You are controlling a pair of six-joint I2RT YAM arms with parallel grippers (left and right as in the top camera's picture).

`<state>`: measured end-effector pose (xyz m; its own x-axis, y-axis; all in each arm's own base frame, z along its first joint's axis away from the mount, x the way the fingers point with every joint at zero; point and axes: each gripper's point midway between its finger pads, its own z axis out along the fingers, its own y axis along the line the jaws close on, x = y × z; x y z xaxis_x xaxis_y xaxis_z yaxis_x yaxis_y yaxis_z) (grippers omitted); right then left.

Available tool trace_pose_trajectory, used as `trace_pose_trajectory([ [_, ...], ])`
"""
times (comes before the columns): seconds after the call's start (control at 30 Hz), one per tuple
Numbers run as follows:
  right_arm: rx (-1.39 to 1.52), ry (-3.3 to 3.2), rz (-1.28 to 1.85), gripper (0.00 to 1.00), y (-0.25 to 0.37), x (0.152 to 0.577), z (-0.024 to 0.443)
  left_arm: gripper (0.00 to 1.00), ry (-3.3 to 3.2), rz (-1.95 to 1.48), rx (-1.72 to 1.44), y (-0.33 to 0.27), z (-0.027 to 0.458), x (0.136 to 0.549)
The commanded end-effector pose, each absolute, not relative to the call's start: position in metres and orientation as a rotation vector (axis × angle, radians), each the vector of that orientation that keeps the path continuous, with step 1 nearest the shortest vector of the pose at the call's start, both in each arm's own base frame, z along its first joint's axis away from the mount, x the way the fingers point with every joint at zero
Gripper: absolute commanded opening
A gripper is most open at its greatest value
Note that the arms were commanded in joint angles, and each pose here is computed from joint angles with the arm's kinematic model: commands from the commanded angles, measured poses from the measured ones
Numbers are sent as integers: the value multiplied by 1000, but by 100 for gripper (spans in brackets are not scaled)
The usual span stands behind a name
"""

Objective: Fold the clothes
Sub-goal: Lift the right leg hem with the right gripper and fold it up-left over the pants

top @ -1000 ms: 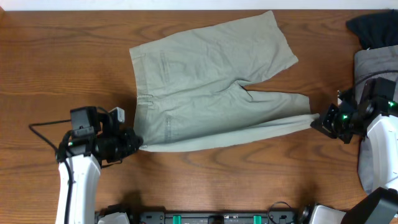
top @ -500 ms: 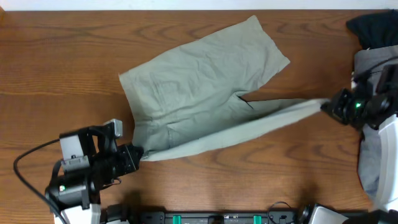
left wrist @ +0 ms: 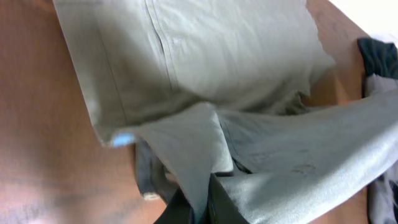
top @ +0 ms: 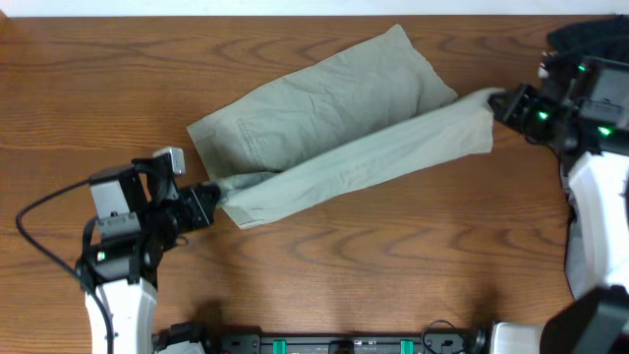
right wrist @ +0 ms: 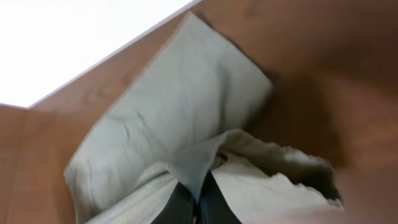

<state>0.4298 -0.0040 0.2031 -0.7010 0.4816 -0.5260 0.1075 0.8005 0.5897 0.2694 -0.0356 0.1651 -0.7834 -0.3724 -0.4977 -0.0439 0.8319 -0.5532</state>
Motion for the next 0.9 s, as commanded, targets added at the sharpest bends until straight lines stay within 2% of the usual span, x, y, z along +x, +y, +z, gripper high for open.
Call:
trace_pose_trajectory([
  [0.0,524,2233,723,1,-3,457,199,6,2368,-632,-323,-23,168,290],
  [0.17,478,2097,811,1,4,502,198,6,2331,-465,-372,6,157,321],
  [0.37,450,1992,923,1,28,543,177,6,2286,-438,-414,19,142,357],
  [0.63,465,1946,1020,1,59,570,137,6,2246,-352,-518,42,115,391],
  [0.87,532,1947,1076,1,61,584,121,6,2163,-392,-567,44,128,404],
])
